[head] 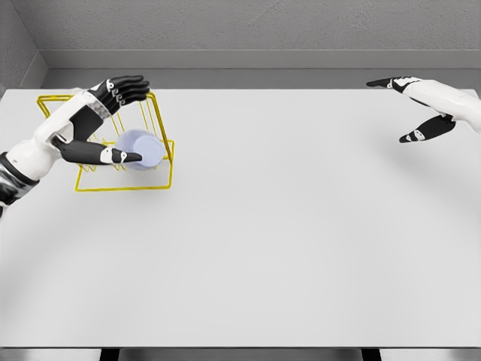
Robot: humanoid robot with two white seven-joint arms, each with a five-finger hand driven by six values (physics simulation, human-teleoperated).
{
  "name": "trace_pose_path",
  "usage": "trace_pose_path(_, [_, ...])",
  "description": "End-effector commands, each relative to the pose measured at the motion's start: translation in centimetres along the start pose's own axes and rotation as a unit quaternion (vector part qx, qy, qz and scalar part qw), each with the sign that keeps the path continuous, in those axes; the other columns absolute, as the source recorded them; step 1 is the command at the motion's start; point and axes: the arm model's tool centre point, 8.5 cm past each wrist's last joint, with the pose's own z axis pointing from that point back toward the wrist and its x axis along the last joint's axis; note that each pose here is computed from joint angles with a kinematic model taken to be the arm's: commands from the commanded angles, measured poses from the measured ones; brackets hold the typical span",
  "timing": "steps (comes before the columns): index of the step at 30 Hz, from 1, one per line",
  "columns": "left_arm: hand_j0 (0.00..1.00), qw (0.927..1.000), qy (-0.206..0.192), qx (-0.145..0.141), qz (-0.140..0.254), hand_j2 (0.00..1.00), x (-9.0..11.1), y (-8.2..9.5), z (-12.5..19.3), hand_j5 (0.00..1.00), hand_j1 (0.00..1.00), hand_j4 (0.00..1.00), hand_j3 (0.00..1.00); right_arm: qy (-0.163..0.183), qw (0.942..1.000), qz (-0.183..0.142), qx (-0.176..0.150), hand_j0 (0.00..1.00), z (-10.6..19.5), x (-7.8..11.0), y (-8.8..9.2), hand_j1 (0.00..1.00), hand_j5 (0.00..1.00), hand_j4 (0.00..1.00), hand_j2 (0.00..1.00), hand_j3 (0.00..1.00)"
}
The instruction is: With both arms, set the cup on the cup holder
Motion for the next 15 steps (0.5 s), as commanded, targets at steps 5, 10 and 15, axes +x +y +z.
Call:
trace_pose_path(5, [1.0,1.0,-0.004,0.001,0.001,1.0,0.1,0.0,0.0,1.0,1.0,1.0,1.0,0.0,1.0,-0.003,-0.003,1.0,0.0,0.0,-0.1,1.0,1.0,1.0,1.0,1.0])
trace_pose_path(10, [1.0,0.999,-0.04,0.001,-0.021,1.0,0.5,-0.5,0.7,1.0,1.0,1.0,1.0,0.0,1.0,-0.003,-0.002,1.0,0.0,0.0,0.0,1.0,1.0,1.0,1.0,1.0])
trace_pose_path(15, [1.0,0.986,-0.095,-0.043,-0.13,1.0,3.1,-1.2,2.3,1.0,1.0,1.0,1.0,0.0,1.0,-0.004,-0.002,1.0,0.1,0.0,0.1,1.0,1.0,1.0,1.0,1.0])
